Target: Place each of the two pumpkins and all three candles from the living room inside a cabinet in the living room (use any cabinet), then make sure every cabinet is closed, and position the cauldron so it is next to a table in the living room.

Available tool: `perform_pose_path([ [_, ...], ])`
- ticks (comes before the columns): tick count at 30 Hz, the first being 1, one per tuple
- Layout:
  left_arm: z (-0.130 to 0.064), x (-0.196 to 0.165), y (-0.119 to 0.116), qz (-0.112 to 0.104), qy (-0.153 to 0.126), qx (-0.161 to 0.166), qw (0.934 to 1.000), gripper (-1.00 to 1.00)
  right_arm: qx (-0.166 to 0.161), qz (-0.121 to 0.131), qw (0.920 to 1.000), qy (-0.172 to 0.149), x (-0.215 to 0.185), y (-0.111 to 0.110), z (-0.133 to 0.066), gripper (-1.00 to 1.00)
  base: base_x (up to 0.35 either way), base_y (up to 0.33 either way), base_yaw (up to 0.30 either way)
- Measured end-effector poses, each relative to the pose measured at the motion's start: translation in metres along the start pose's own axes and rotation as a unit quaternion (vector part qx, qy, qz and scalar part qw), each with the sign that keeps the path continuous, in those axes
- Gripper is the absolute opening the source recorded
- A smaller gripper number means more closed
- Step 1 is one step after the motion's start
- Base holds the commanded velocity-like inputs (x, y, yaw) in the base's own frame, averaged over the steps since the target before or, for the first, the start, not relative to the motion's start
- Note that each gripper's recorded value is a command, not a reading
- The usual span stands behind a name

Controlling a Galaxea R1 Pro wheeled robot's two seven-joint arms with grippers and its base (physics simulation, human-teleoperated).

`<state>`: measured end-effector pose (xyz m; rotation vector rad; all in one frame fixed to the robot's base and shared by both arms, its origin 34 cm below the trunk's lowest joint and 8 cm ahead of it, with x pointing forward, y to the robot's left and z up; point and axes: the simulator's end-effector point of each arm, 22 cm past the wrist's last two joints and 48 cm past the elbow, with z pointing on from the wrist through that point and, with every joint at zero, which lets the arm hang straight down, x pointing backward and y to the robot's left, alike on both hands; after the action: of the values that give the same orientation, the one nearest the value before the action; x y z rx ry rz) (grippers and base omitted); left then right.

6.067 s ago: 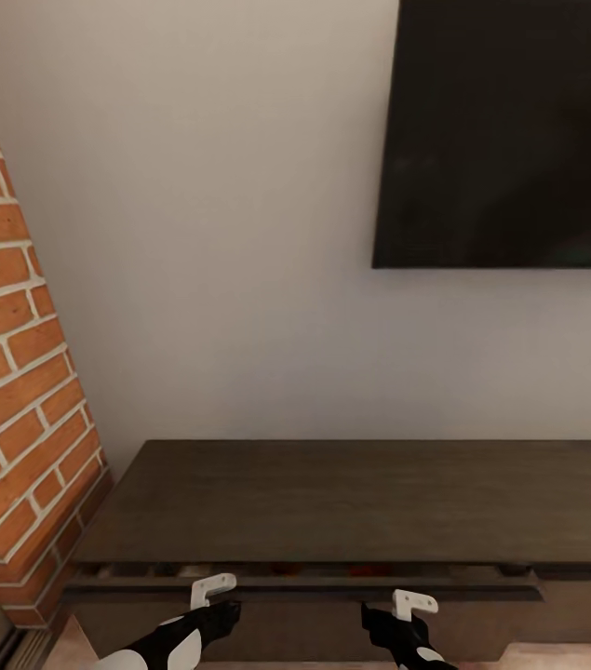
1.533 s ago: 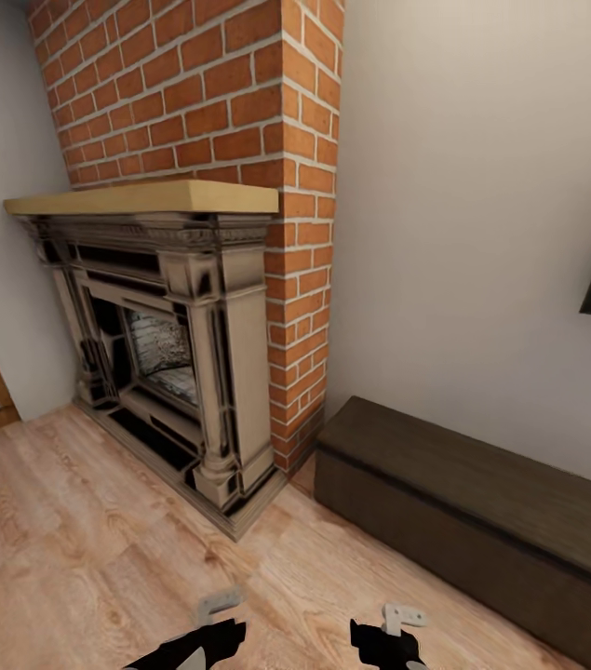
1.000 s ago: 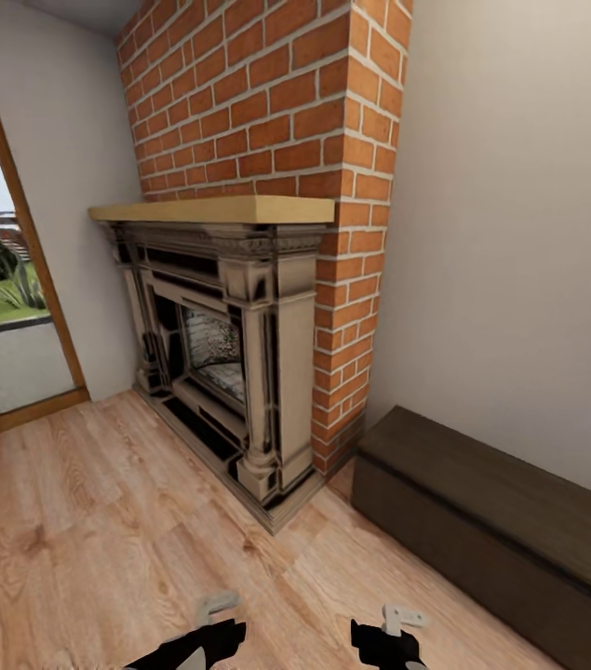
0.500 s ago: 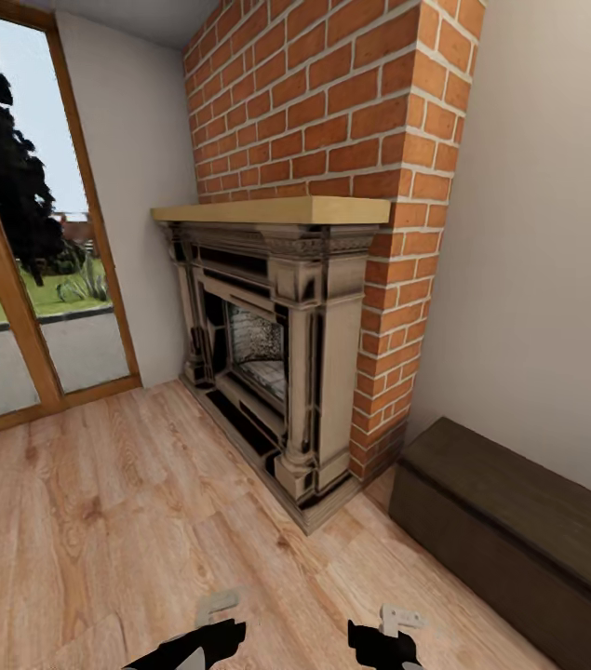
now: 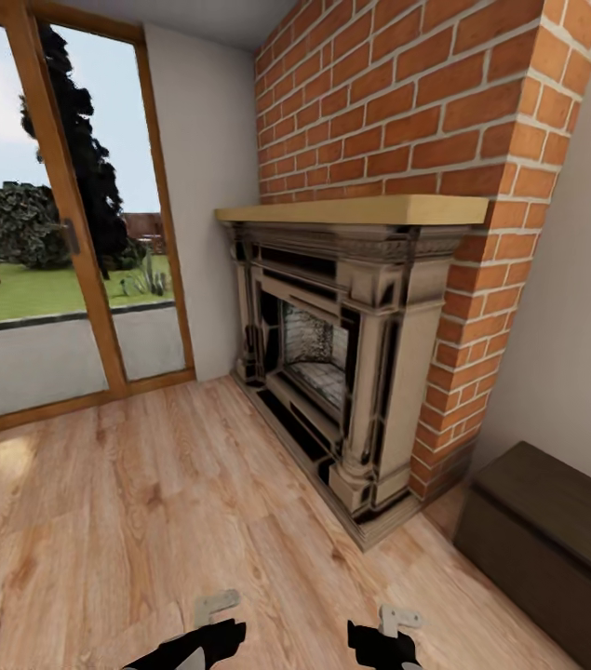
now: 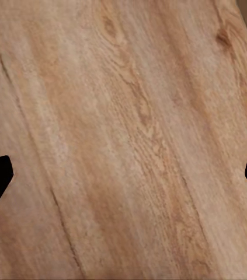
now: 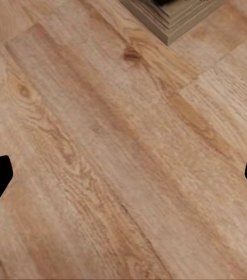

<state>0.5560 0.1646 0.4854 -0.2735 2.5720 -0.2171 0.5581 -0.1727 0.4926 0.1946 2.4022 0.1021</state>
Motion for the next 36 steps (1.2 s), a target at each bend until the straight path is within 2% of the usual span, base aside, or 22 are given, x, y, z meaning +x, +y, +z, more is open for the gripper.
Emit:
perform_pose_path([
  [14, 0.0000, -0.0003, 0.0010, 0.000, 0.000, 0.000, 1.0000, 1.00, -0.003, 0.000, 1.0000, 0.000, 0.0003, 0.0021, -0.0002, 1.00, 0.194, 0.277, 0.111],
  [36, -0.0001, -0.0001, 0.0012, 0.000, 0.000, -0.001, 1.0000, 1.00, -0.004, 0.000, 1.0000, 0.002, 0.0030, 0.0042, -0.0009, 1.00, 0.252, 0.227, 0.276],
])
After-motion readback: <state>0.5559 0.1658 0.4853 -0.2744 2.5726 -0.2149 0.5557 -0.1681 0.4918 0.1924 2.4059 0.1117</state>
